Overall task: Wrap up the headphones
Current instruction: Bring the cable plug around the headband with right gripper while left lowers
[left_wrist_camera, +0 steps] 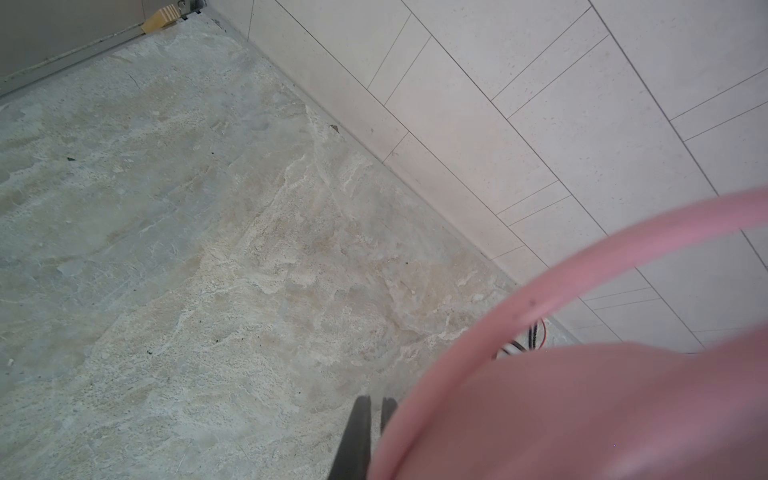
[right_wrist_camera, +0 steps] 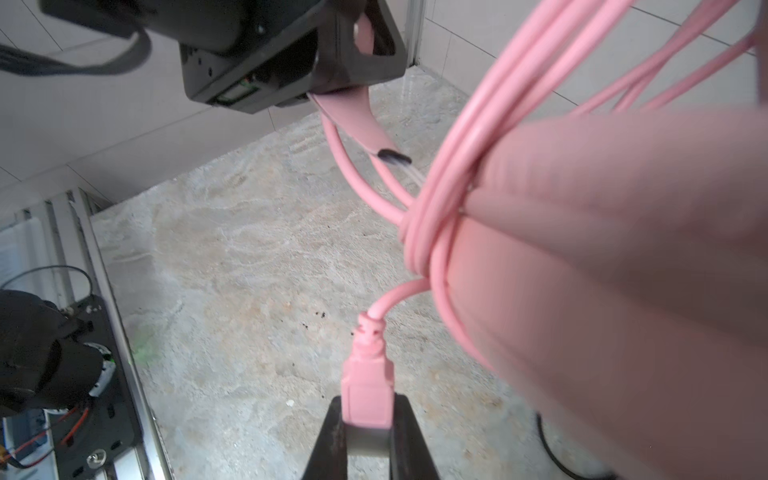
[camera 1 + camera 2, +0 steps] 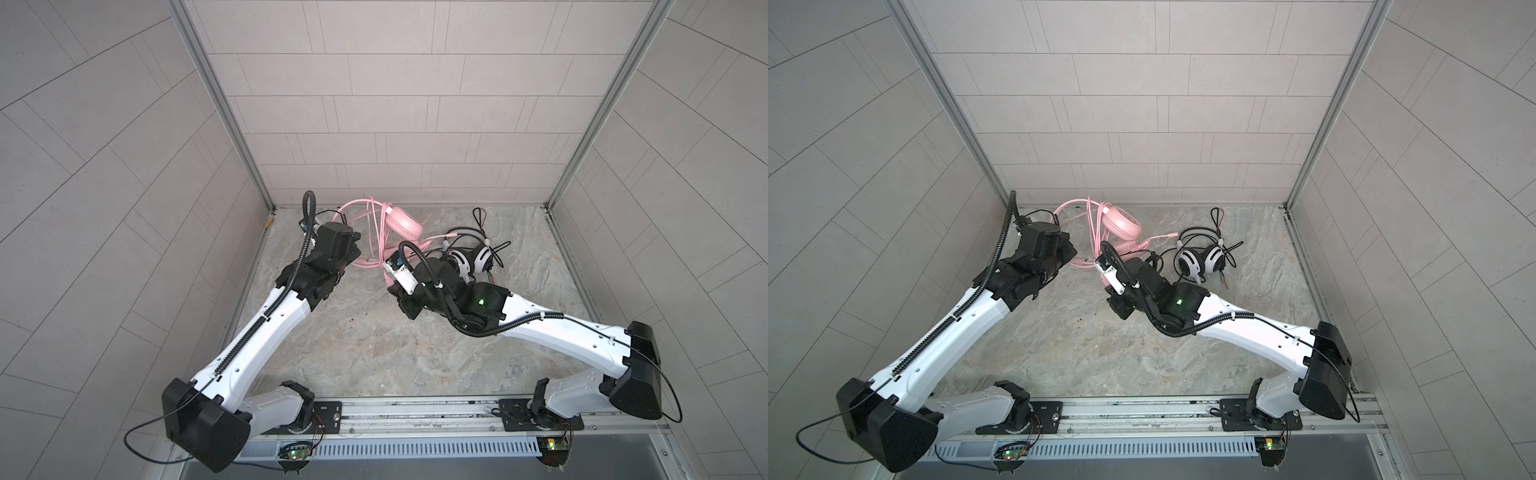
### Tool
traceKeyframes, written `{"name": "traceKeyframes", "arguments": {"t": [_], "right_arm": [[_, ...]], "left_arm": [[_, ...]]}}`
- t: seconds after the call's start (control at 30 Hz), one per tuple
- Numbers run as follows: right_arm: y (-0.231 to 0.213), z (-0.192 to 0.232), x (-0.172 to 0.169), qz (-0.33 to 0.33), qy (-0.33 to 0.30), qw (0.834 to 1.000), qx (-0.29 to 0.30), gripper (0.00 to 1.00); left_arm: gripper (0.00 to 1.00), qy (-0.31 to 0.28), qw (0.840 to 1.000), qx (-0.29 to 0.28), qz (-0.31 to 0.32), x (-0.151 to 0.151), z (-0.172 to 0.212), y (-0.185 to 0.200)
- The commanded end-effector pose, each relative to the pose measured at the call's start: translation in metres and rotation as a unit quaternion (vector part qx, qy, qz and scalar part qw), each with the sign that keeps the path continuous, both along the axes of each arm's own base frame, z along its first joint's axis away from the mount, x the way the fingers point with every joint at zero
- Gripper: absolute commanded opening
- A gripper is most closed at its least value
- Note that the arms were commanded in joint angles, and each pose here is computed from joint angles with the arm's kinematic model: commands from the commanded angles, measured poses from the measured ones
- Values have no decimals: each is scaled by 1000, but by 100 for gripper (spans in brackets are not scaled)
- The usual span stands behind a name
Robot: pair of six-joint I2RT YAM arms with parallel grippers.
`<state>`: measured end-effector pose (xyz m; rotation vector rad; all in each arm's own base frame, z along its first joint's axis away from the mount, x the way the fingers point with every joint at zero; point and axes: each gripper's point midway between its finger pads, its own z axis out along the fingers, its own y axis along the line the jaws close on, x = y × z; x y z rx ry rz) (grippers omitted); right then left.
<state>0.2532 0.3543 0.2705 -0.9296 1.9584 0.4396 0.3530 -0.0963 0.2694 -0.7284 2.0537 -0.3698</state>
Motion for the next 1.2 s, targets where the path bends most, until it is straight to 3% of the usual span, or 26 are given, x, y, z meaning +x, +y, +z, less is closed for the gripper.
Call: {"name": "traceKeyframes", "arguments": {"t": [0.0,0.27,0.57,0.9,1.17], "right_arm": [[-6,26,-2,18,-54,997,-47,4],[-15,47,16,-1,-79,994,-80,4],[-28,37,52,-42,-28,996,-71,3],[-38,30,80,-55,-18,994,-89,3],[-42,-4,88,-62,6,992,-108,3]], "left_arm": [[0,-20,999,32,5,7,15,5],[0,20,994,105,-31,0,-9,-1],[0,18,985,145,-88,-7,-11,-17],[0,4,955,133,-264,-17,-21,-73],[0,-45,949,104,-295,-23,-4,-86]]}}
